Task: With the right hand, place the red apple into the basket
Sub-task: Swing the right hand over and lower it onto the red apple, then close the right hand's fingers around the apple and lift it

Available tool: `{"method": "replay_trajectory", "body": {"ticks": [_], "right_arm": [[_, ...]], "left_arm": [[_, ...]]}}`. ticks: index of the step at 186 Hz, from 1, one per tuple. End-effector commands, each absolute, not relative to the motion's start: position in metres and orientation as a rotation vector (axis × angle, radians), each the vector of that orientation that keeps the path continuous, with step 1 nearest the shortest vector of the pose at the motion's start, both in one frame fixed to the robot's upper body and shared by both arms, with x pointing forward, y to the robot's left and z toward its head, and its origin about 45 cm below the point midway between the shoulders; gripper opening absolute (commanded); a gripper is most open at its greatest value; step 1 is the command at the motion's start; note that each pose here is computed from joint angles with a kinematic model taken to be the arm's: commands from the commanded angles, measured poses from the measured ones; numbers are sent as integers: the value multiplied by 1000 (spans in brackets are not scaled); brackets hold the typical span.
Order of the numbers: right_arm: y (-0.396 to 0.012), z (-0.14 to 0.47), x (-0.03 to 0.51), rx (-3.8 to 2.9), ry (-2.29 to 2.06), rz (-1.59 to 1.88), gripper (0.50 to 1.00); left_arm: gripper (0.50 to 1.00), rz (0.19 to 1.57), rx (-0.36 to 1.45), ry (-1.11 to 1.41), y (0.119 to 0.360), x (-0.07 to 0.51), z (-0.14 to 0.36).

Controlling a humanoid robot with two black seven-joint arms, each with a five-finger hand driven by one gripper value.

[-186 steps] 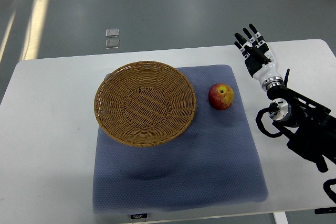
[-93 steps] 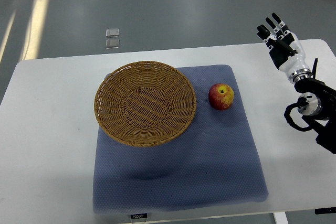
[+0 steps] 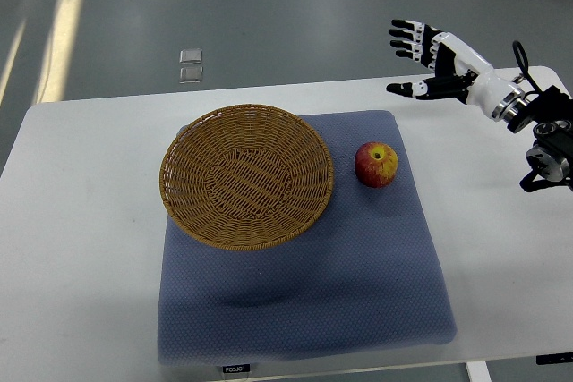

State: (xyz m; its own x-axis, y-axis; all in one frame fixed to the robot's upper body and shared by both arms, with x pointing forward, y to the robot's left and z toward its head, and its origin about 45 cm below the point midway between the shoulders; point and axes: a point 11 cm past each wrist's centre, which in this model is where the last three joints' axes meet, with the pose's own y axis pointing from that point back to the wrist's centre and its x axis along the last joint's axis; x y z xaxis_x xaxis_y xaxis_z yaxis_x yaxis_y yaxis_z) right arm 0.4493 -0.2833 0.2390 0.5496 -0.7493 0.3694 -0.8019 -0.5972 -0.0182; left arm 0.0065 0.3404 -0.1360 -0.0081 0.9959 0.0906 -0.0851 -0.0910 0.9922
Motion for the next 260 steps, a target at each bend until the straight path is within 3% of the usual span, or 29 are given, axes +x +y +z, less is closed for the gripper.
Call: {"method": "replay_trajectory", "body": {"ticks": [1, 75, 171, 260], "right_arm": [[-272, 250, 449, 2514, -1045, 764, 921], [-251, 237, 431, 2241, -440, 1039, 921], [-248, 191, 418, 2024, -195, 1208, 921], [-236, 186, 427, 1983, -166, 1253, 909]], "left_arm": [[1000, 1317, 1211, 1105, 340, 6, -136], [1000, 1316, 1210, 1106, 340, 6, -136], [1000, 1317, 1211, 1105, 340, 6, -136], [1000, 1318, 1210, 1104, 340, 6, -136]]}}
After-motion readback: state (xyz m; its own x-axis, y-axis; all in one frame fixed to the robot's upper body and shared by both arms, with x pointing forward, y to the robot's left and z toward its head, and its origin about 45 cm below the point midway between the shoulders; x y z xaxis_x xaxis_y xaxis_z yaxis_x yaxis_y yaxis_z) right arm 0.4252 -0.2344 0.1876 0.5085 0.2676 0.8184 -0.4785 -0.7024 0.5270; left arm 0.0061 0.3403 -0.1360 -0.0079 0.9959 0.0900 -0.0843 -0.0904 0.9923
